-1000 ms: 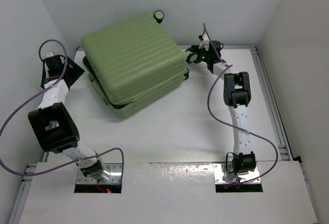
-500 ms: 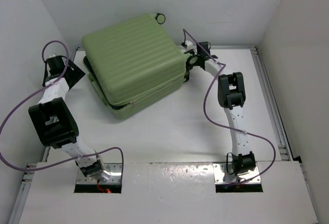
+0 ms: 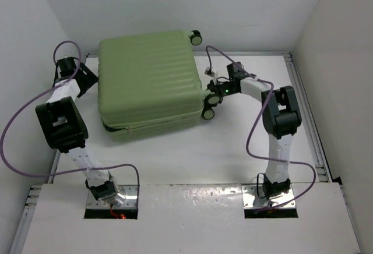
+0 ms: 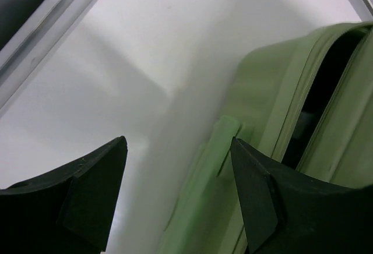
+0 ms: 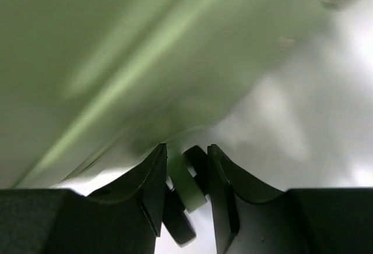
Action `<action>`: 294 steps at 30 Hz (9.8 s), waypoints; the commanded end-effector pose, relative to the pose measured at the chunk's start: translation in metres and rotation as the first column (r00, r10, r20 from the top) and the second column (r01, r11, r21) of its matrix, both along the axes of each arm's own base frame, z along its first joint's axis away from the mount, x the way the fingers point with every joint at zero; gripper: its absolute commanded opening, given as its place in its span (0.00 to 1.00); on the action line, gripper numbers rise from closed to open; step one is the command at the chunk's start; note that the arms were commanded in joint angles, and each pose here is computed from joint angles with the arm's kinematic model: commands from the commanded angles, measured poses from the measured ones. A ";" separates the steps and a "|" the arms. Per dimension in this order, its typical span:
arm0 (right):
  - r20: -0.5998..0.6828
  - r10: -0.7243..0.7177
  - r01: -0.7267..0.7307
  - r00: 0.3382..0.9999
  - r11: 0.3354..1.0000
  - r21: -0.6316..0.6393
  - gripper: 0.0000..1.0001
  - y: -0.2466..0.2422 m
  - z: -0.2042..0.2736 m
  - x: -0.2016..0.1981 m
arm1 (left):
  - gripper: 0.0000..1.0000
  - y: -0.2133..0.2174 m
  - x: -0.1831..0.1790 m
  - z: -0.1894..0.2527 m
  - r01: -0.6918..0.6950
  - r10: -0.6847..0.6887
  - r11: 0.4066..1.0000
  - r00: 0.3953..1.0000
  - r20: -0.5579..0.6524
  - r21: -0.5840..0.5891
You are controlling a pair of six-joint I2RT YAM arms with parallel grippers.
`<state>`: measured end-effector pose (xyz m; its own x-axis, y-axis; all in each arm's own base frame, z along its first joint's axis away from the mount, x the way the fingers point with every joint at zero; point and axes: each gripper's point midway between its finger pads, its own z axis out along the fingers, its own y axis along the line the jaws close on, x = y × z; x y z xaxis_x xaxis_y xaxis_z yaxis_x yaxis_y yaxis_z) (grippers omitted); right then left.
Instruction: Pack the luggage
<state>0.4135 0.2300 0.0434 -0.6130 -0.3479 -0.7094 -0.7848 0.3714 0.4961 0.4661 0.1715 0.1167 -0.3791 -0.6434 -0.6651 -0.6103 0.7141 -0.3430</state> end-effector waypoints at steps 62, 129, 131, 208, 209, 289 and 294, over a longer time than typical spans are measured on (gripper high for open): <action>0.320 -0.303 0.020 0.898 0.753 0.658 0.41 0.082 0.266 0.032 | 0.59 -0.261 0.079 0.138 0.913 -0.778 0.399 0.288 0.559 0.085; -0.187 -0.438 0.448 0.879 0.894 0.013 0.21 -0.055 0.023 -0.127 | 0.74 -0.251 0.202 0.041 0.827 -0.680 0.558 0.502 0.534 -0.067; -0.181 -0.417 0.431 0.890 0.902 0.040 0.21 -0.044 0.028 -0.126 | 0.85 -0.223 0.219 0.065 0.749 -0.635 0.663 0.556 0.536 0.008; 0.682 -0.003 0.264 0.731 0.923 -0.280 0.99 0.017 0.149 0.162 | 0.99 -0.077 -0.101 0.119 0.373 -0.389 0.897 0.921 0.023 0.237; 0.689 -0.003 0.275 0.724 0.918 -0.286 0.99 0.017 0.146 0.167 | 0.99 -0.075 -0.102 0.119 0.365 -0.380 0.899 0.925 0.018 0.243; 0.548 0.011 0.197 0.836 0.927 -0.319 0.62 0.029 0.127 0.124 | 0.99 -0.083 -0.108 0.122 0.366 -0.393 0.900 0.916 0.082 0.236; 0.578 0.002 0.219 0.816 0.925 -0.312 0.20 0.034 0.122 0.140 | 0.99 -0.083 -0.108 0.122 0.361 -0.388 0.904 0.918 0.086 0.229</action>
